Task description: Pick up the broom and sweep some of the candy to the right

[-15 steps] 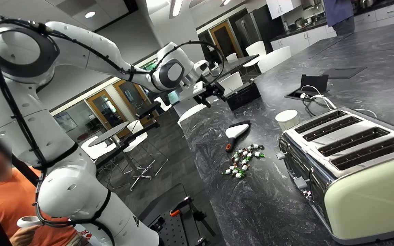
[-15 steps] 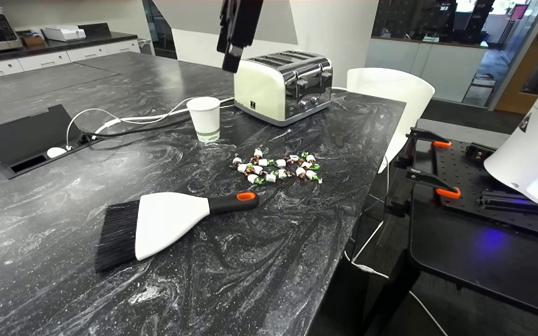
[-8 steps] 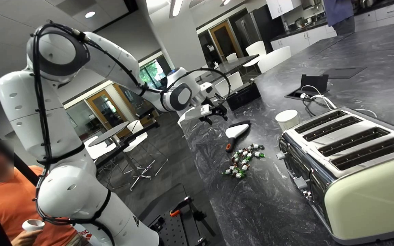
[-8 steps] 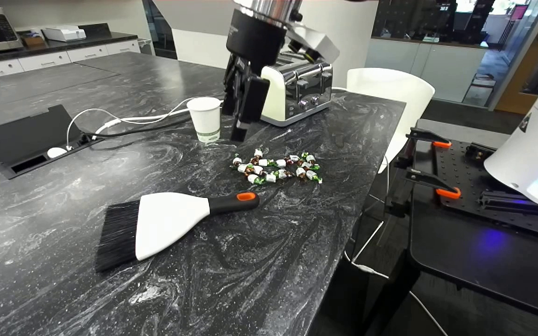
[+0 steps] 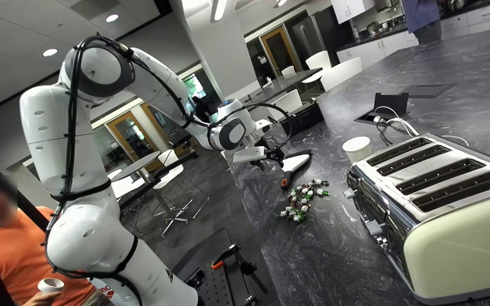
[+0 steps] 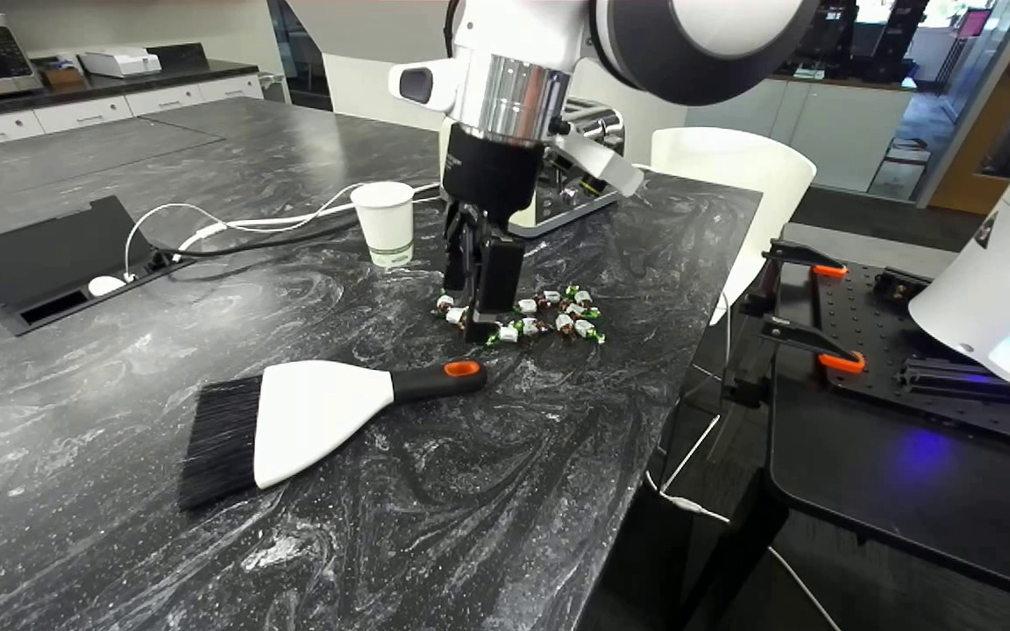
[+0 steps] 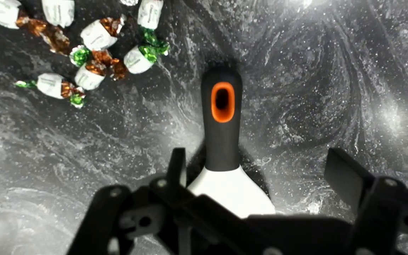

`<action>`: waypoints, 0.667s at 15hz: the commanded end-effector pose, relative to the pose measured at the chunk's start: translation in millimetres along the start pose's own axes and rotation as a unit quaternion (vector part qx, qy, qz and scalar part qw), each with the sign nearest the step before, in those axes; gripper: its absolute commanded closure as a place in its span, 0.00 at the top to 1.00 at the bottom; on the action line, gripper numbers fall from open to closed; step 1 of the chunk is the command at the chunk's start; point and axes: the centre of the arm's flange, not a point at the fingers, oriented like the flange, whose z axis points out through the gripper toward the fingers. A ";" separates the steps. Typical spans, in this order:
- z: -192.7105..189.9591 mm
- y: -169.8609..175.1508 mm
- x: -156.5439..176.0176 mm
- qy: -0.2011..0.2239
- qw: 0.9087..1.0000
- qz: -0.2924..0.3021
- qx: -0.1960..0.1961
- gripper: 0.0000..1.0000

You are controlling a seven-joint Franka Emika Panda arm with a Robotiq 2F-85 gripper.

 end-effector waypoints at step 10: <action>56.5 14.5 16.9 -0.010 1.000 0.007 0.005 1.00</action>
